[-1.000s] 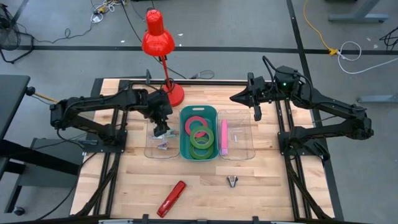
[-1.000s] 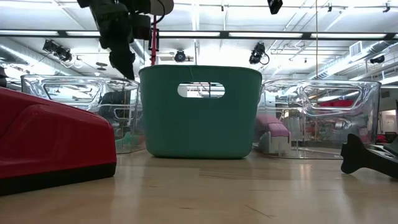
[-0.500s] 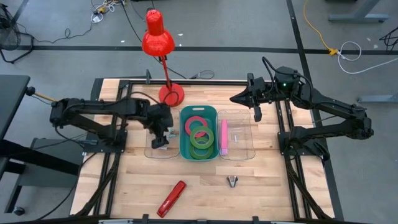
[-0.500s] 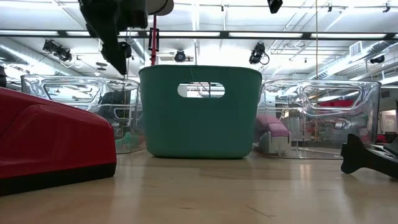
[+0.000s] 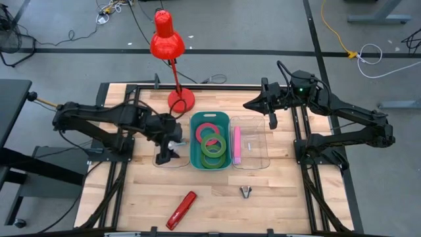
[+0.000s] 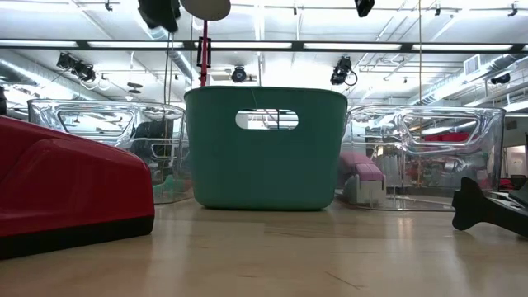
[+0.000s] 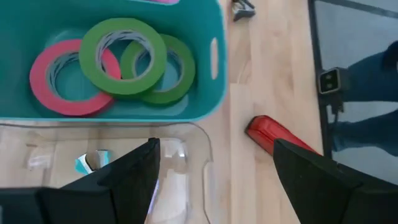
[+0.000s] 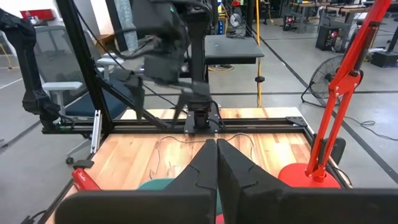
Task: Pick and place Stapler, Stapler remover, tape
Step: Put the red stapler into the right transparent bin
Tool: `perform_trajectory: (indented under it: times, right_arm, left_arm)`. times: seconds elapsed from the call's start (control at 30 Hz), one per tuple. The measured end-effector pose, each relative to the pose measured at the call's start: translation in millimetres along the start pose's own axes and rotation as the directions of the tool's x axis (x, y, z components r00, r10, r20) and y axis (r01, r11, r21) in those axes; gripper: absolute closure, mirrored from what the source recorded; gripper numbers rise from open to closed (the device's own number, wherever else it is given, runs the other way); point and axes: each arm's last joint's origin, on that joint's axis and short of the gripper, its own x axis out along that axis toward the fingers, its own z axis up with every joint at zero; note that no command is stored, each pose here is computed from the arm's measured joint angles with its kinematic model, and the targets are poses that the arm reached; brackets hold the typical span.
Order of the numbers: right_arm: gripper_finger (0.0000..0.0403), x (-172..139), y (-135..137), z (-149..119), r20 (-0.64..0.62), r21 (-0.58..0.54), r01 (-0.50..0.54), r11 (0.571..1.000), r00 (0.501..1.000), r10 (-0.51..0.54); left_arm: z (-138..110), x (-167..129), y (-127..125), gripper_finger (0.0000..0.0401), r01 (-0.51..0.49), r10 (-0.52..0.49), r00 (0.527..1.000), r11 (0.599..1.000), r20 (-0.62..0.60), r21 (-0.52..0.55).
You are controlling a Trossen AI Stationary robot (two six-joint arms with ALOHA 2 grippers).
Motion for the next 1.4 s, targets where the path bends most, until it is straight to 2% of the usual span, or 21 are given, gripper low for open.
perform_trajectory:
  times: [0.1, 0.33, 0.73, 0.93, 1.17, 1.4]
  right_arm:
    - [0.0399, 0.0, 0.0, 0.0, 0.000, -0.004, 0.000, 1.000, 1.000, 0.000]
    - [0.0399, 0.0, 0.0, 0.0, 0.000, -0.005, 0.001, 1.000, 1.000, -0.001]
    - [0.0399, 0.0, -0.1, 0.0, 0.000, 0.000, 0.003, 1.000, 1.000, -0.003]
    - [0.0399, 0.0, -0.1, 0.0, 0.000, 0.003, 0.005, 1.000, 1.000, -0.005]
    - [0.0399, 0.0, -0.2, 0.0, 0.000, 0.024, 0.006, 1.000, 1.000, -0.006]
    - [0.0399, 0.0, -0.1, 0.0, 0.000, 0.018, 0.004, 1.000, 1.000, -0.004]
  left_arm:
    - [1.0, -9.3, -10.7, 0.0087, -0.005, 0.005, 1.000, 1.000, -0.001, 0.002]
    - [-6.0, -10.8, -34.4, 0.0087, 0.043, -0.045, 0.999, 0.996, -0.030, -0.076]
    - [-26.4, 9.2, -87.8, 0.0087, 0.121, -0.163, 0.970, 0.967, -0.180, -0.225]
    - [-36.6, 25.7, -109.1, 0.0087, 0.087, -0.175, 0.948, 0.945, -0.264, -0.315]
    - [-44.1, 55.4, -123.4, 0.0087, -0.032, -0.149, 0.919, 0.895, -0.366, -0.445]
    - [-47.2, 88.5, -130.1, 0.0072, -0.185, -0.136, 0.887, 0.772, -0.442, -0.609]
